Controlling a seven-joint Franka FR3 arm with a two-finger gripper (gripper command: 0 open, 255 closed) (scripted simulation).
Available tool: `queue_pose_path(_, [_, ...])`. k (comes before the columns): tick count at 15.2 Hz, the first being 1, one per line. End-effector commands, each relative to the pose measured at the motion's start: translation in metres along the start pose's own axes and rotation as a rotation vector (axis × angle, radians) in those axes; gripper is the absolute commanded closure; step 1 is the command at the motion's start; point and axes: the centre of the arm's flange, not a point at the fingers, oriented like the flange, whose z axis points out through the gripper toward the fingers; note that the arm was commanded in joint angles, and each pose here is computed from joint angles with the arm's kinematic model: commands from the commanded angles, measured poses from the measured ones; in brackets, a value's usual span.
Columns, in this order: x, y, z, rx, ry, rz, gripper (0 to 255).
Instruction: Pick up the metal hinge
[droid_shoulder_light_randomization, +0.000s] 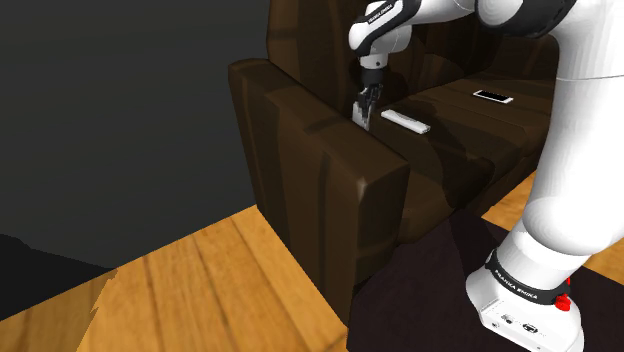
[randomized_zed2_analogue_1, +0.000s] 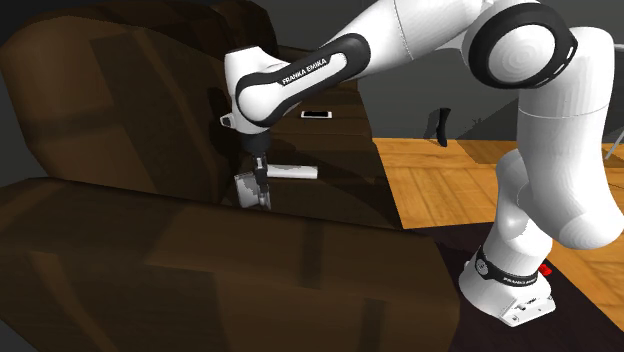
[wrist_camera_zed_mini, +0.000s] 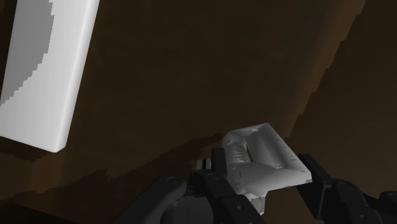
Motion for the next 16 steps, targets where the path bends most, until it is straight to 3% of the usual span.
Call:
queue_pose_path(1, [-0.001,0.000,-0.008,0.000,0.000,0.000,255])
queue_pose_path(16, [-0.003,-0.002,-0.078,0.000,0.000,0.000,255])
